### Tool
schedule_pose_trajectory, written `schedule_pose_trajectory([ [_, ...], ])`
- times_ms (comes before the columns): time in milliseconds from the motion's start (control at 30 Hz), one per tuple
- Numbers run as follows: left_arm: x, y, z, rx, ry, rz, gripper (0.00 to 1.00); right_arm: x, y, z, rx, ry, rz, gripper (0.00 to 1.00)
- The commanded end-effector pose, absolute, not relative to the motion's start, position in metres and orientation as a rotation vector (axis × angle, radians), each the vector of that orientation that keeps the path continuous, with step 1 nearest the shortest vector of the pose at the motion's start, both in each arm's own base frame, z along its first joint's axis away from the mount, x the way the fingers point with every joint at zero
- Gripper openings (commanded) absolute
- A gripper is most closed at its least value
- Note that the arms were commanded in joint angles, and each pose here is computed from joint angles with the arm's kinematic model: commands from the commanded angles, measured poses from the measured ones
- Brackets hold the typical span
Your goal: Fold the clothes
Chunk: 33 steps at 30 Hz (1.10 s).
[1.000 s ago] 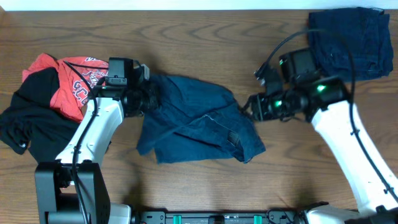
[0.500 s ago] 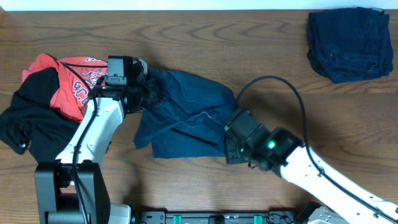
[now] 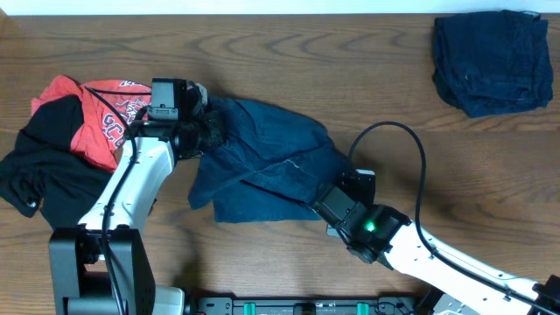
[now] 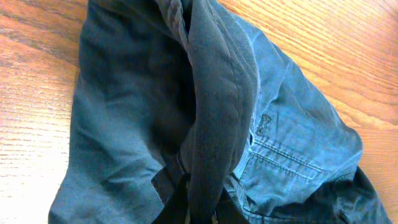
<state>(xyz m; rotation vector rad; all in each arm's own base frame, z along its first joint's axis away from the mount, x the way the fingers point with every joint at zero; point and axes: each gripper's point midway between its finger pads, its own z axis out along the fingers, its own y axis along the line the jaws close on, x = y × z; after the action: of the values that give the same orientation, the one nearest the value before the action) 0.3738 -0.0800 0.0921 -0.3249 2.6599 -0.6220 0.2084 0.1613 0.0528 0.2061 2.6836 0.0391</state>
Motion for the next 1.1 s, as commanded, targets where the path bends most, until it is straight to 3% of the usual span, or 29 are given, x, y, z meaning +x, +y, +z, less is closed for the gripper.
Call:
schedule_pose_trajectory([
  [0,0.374,-0.08,0.091,-0.332,2.66,-0.627,0.06,0.222,0.161,0.061,0.244,2.59,0.036,0.5],
  [267,0.375,-0.08,0.091,-0.331,2.657,-0.627,0.06,0.222,0.165,0.058,0.226,2.592,0.063,0.27],
  [333,0.375,-0.08,0.091,-0.331,2.657,-0.627,0.06,0.218,0.164,0.053,0.22,2.614,0.064,0.13],
  [367,0.375,-0.08,0.091,-0.331,2.657,-0.627,0.06,0.216,0.162,0.05,0.218,2.623,0.059,0.01],
  [600,0.388,-0.073,0.107,-0.32,2.604,-0.617,0.06,0.231,0.152,0.073,0.239,2.586,0.068,0.01],
  [833,0.407,-0.054,0.18,-0.307,2.408,-0.603,0.05,0.291,0.113,0.188,0.233,2.352,0.163,0.01],
  [1067,0.382,-0.05,0.29,-0.224,2.155,-0.591,0.06,0.318,0.083,0.308,0.123,2.173,0.327,0.01],
])
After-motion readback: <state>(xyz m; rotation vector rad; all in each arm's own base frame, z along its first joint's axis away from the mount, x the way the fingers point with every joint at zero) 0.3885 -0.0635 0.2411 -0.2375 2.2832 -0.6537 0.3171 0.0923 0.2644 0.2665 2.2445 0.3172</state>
